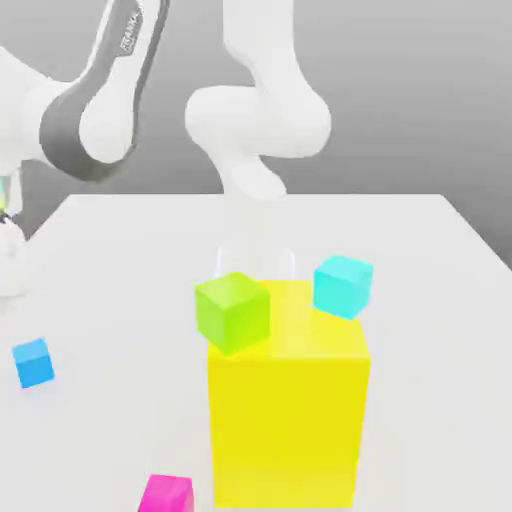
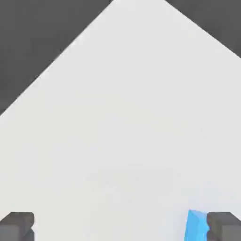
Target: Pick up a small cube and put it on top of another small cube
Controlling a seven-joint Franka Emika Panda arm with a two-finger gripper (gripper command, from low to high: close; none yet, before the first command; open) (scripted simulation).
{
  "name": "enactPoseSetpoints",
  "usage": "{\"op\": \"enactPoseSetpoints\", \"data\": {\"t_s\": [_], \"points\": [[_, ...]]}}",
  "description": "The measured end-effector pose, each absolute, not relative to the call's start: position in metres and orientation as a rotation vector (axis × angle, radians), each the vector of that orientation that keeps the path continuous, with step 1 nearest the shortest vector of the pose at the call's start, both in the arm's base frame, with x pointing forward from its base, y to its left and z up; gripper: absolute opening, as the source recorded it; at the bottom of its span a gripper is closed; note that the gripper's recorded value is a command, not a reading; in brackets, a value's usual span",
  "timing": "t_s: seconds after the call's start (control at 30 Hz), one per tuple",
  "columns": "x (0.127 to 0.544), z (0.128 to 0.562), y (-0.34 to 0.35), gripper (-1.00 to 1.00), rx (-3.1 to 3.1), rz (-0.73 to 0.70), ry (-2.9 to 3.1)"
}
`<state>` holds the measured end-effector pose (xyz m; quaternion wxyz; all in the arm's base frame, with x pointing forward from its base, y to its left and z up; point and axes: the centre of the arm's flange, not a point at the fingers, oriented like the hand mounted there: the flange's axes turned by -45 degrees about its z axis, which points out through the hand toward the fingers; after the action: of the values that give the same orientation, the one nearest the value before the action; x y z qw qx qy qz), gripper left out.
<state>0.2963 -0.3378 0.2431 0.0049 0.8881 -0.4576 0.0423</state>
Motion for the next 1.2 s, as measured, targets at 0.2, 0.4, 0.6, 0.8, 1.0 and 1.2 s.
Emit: {"op": "enactPoseSetpoints", "data": {"t_s": [0.2, 0.4, 0.6, 0.8, 1.0, 1.2], "points": [[0.256, 0.158, -0.347, 0.00, 2.725, 0.003, -1.558], [0.254, 0.129, -0.346, -1.00, 2.724, 0.000, -1.563], [0.255, 0.148, -0.347, -1.00, 2.724, -0.001, -1.561], [0.291, 0.216, -0.330, -1.00, 2.744, 0.012, -1.574], [0.398, 0.303, -0.238, -1.00, 2.816, 0.014, -1.528], [0.446, 0.398, -0.133, -1.00, 2.800, -0.002, -1.540]]}}
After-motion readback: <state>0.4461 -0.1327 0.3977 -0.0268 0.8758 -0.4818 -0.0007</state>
